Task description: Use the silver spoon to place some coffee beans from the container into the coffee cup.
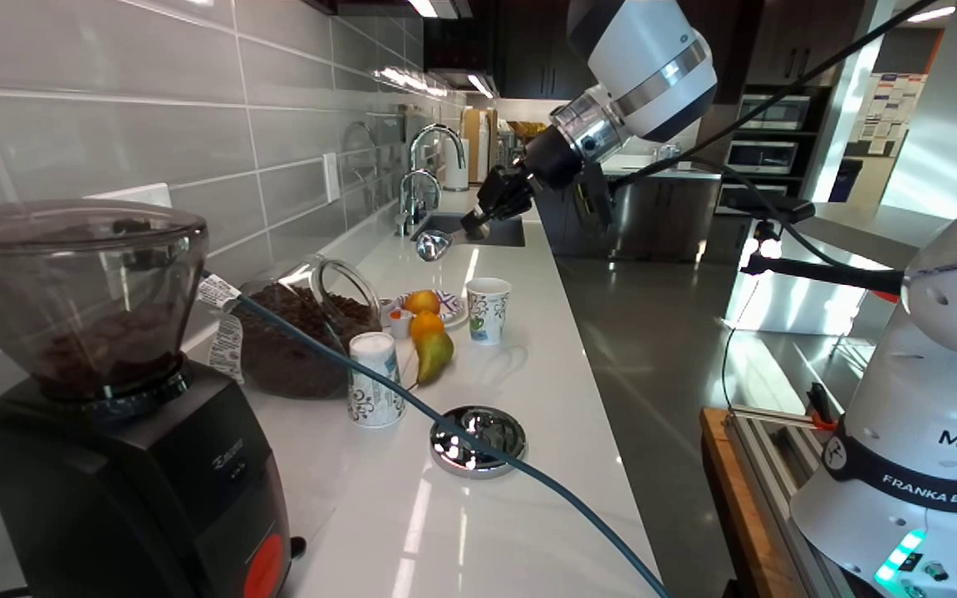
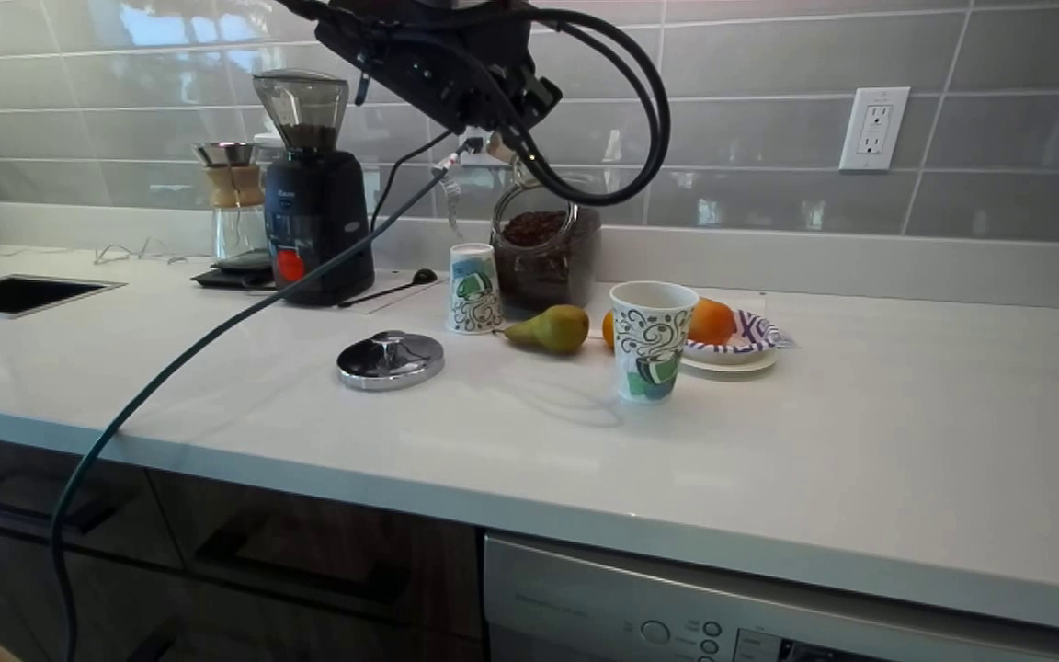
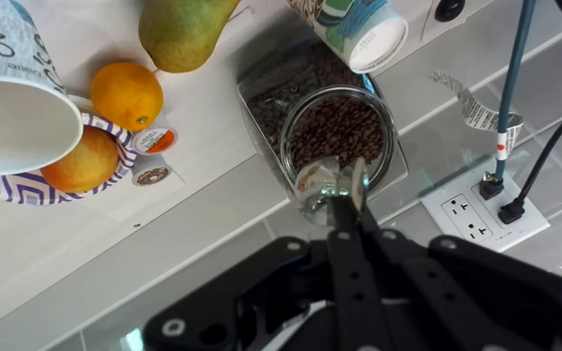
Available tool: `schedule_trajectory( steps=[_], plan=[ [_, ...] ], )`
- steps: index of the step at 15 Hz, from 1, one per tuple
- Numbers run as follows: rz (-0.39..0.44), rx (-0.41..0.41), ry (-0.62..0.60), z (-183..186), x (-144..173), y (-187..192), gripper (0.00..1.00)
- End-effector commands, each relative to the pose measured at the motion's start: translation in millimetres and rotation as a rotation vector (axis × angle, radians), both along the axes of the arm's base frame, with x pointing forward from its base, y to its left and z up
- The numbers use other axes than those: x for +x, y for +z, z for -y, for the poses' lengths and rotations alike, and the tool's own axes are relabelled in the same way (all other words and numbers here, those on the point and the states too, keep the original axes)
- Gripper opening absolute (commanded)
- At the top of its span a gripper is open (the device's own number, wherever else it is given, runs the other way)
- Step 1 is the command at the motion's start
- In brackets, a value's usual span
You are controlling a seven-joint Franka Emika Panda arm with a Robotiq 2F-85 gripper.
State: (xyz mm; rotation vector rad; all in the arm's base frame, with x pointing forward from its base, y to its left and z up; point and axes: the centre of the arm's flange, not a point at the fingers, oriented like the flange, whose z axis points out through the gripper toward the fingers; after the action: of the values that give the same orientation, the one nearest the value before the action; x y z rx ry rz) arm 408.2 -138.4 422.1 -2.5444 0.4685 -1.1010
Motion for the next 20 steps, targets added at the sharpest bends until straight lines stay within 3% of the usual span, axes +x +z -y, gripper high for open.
schedule_trajectory(
  steps=[1,13,20],
  plan=[
    [-0.037,0.055,-0.011,9,27,15,0.01],
    [-0.127,0.207,-0.006,3,88,6,0.01],
    [-0.178,0.238,-0.026,-8,121,-16,0.01]
  ],
)
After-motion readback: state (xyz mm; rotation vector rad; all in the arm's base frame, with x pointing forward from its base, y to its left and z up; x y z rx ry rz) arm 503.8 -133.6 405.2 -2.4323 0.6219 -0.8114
